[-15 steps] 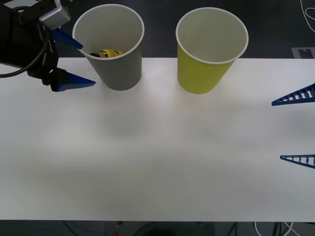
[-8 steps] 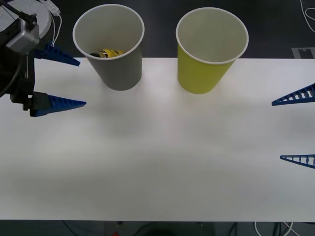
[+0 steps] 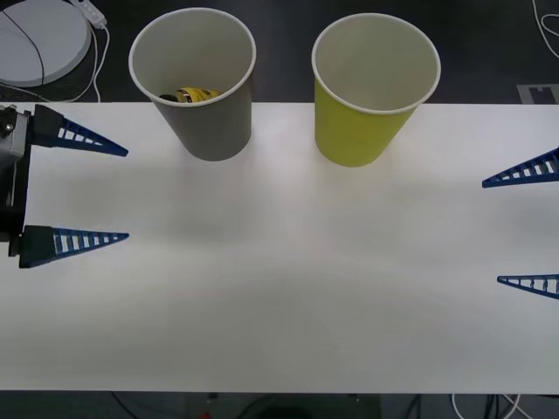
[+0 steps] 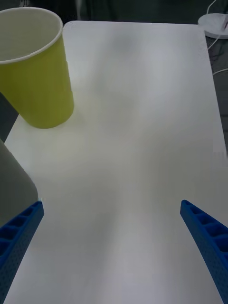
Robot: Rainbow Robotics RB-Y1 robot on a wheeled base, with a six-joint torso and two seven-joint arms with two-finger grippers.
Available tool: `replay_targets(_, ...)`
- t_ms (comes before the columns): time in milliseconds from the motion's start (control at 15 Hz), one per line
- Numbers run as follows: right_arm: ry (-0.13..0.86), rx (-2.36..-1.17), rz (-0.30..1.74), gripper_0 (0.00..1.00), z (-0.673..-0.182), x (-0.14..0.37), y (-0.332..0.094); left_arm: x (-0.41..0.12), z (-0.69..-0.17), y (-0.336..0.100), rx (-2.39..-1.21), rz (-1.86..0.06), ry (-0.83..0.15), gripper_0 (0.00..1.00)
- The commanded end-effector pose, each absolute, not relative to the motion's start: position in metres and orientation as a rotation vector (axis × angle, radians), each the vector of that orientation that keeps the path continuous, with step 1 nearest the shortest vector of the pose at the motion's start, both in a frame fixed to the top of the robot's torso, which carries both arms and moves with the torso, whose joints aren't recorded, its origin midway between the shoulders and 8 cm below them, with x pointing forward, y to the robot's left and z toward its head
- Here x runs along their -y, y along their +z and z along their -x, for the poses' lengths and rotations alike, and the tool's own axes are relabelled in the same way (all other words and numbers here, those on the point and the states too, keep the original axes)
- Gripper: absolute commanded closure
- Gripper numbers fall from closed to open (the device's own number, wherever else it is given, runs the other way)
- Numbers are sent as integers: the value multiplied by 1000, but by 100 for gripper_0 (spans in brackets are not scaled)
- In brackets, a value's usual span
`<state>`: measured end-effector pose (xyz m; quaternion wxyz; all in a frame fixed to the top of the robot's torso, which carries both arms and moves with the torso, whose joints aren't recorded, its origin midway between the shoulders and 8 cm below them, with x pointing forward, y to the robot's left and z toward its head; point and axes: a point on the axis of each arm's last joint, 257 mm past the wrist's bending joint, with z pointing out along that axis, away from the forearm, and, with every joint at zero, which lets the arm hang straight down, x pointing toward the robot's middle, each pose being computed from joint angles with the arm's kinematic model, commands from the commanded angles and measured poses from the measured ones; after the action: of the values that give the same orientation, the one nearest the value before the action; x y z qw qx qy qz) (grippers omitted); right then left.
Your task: Put the can into the green bin and the plastic bottle into the gray bin
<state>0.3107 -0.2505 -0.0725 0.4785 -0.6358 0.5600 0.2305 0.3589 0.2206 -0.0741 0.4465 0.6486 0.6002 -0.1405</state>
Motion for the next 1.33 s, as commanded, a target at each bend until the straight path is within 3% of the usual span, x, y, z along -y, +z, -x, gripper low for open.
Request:
replay_targets(67, 563, -1367, 1552, 0, -311, 251, -73, -219, -338, -75, -1467, -1624, -332, 0)
replay_targets(1333, 563, -1367, 1552, 0, -311, 251, -73, -197, -309, -84, -1475, -1616, -455, 0)
